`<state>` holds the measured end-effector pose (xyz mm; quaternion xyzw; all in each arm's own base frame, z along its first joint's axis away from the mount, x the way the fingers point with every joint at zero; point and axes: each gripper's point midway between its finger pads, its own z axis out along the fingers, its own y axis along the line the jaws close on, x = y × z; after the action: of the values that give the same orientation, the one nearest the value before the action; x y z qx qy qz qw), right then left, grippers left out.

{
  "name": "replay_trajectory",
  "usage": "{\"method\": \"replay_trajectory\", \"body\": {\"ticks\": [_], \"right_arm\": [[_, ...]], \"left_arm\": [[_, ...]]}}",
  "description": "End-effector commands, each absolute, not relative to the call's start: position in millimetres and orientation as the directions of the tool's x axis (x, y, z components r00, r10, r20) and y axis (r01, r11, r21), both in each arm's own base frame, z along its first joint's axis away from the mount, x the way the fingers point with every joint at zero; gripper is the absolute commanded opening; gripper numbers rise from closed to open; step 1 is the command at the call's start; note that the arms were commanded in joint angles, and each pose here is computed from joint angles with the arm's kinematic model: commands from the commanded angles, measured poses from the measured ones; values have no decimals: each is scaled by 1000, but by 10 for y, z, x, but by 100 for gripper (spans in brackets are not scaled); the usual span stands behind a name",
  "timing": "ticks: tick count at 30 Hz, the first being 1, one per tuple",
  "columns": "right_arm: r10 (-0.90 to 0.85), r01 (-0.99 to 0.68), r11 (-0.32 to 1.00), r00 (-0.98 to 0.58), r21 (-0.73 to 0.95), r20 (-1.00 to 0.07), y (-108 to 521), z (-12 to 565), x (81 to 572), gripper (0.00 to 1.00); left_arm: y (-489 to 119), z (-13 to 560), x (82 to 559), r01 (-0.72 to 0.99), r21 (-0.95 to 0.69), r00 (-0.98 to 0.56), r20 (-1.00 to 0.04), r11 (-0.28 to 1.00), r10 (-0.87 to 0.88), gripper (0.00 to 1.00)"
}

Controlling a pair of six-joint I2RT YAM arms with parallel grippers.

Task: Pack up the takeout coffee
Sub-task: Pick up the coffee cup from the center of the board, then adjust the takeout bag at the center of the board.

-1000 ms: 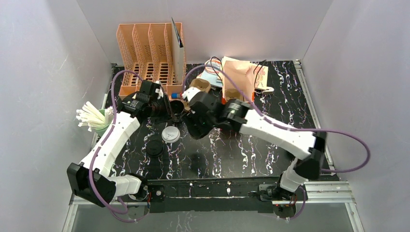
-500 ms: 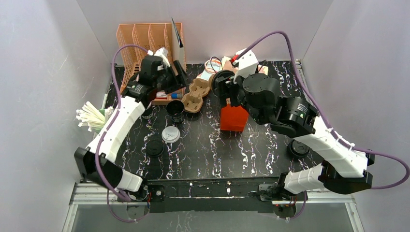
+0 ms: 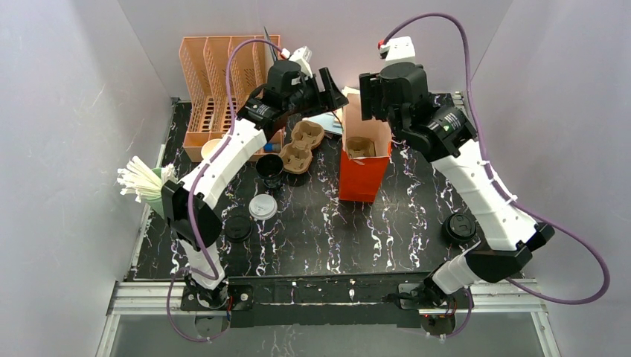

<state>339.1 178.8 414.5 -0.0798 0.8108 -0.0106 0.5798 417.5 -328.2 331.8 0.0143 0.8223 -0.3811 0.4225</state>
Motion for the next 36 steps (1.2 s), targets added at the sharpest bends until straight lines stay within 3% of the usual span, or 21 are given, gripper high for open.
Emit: {"method": "replay_trajectory", "body": {"ticks": [1, 6, 10, 12, 21, 28, 29, 32, 34, 36], "right_arm": [[-72, -194, 981, -316, -10, -946, 1972, 4299, 3430, 29], [-68, -217, 976, -396, 22, -916, 2110, 4074, 3483, 28], [-83, -208, 978, -489, 23, -868, 2103, 3796, 3488, 28], [-94, -210, 977, -541, 26, -836, 2088, 3647, 3447, 26], [-122, -242, 969, -662, 57, -740, 2022, 3432, 3145, 20], [-154, -274, 956, -767, 101, -622, 2017, 3212, 2814, 17], [-160, -278, 955, -776, 102, -610, 2019, 3198, 2790, 17], [-185, -298, 949, -789, 102, -585, 2022, 3203, 2734, 17], [-182, -299, 948, -793, 111, -582, 2019, 3204, 2706, 17], [-187, -298, 948, -800, 108, -570, 2017, 3159, 2694, 17]], "left_arm": [[-3361, 3544, 4260, 384, -627, -615, -722, 678, -319, 71], [-3378, 3257, 4299, 326, -615, -679, -681, 718, -275, 45], [-3345, 3265, 4202, 300, -628, -708, -651, 718, -274, 10], [-3338, 3357, 4113, 271, -660, -732, -614, 700, -296, 0], [-3333, 3404, 3404, 93, -808, -873, -348, 582, -343, 0], [-3090, 3436, 3046, 54, -790, -886, -320, 610, -335, 0], [-3081, 3431, 3010, 55, -787, -893, -315, 615, -323, 4], [-2994, 3360, 2910, 53, -751, -907, -312, 658, -282, 33], [-2877, 3359, 2899, 67, -711, -898, -349, 700, -269, 51], [-2723, 3405, 2937, 77, -671, -879, -396, 738, -267, 62]]}}
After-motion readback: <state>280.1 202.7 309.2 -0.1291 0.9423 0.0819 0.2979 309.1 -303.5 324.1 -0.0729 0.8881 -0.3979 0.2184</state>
